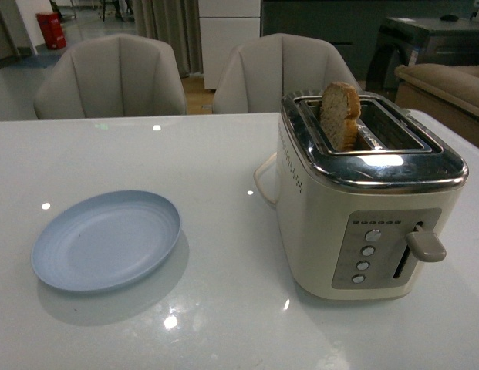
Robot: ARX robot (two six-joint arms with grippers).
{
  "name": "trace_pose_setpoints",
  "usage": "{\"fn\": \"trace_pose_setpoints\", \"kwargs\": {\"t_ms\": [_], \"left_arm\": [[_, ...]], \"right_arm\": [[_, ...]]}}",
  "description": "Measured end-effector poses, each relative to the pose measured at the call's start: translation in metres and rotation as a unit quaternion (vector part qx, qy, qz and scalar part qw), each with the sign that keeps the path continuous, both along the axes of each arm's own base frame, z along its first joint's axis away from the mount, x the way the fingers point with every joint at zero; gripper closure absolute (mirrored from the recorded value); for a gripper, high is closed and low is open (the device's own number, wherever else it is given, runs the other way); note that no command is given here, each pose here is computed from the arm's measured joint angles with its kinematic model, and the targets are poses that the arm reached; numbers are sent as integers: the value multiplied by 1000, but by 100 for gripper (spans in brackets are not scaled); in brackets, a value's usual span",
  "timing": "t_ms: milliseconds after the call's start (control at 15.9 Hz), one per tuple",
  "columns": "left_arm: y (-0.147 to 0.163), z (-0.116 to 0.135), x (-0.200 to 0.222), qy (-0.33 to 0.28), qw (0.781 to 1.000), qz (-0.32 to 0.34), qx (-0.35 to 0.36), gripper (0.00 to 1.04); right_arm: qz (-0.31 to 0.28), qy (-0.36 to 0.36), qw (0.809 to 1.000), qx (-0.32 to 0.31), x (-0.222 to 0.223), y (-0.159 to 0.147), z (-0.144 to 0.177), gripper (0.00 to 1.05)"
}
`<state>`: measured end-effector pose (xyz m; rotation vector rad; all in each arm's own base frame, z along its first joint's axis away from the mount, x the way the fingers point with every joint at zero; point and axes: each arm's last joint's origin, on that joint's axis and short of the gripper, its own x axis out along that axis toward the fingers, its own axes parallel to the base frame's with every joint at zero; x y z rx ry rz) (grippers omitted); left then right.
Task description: Left arm holds plate, right arm toasts bread
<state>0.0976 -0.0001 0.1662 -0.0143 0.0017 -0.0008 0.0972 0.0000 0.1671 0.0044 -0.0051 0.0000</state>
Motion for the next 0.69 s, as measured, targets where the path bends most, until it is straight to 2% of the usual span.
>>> {"fn": "trace_pose_setpoints", "kwargs": {"t_ms": [126,188,691], "left_arm": [[0,0,0,0,1000,0,0,10],[0,0,0,0,1000,0,0,6],[0,0,0,0,1000,0,0,7]], "right_arm": [[0,0,1000,0,0,0,0,6],[0,0,1000,0,0,0,0,6],[0,0,1000,0,0,0,0,6]]}}
